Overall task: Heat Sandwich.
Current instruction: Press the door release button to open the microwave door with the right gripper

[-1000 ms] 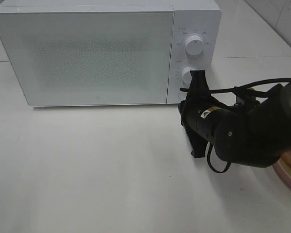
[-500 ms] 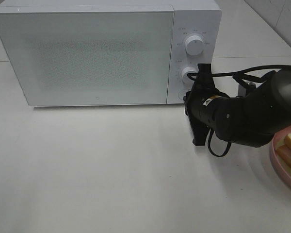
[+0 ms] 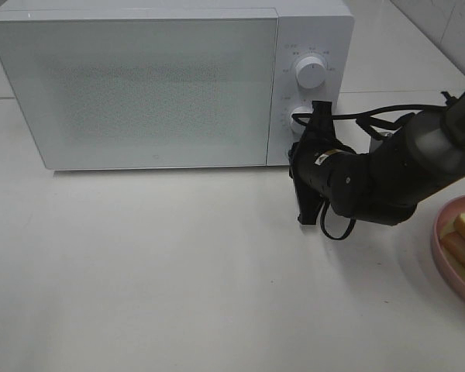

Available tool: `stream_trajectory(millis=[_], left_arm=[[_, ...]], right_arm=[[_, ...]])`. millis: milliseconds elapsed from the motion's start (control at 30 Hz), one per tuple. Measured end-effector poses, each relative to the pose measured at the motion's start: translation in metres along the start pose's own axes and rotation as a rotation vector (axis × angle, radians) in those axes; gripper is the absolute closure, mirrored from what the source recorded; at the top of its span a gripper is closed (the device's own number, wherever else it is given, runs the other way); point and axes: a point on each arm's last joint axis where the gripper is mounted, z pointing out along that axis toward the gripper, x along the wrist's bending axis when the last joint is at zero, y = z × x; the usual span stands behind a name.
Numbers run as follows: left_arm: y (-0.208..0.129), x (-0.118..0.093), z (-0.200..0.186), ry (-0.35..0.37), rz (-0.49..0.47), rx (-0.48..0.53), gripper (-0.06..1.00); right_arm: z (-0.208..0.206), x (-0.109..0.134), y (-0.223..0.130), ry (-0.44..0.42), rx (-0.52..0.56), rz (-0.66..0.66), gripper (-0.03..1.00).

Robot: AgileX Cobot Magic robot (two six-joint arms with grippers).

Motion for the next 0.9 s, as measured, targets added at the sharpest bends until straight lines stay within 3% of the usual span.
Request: stream_trajectory(millis=[900], left_arm=[[0.000, 0.000, 0.000, 0.003, 0.002, 0.000, -0.03]], right_arm=[[0.015, 0.003, 0.007, 0.024, -0.008, 0.017, 0.95]])
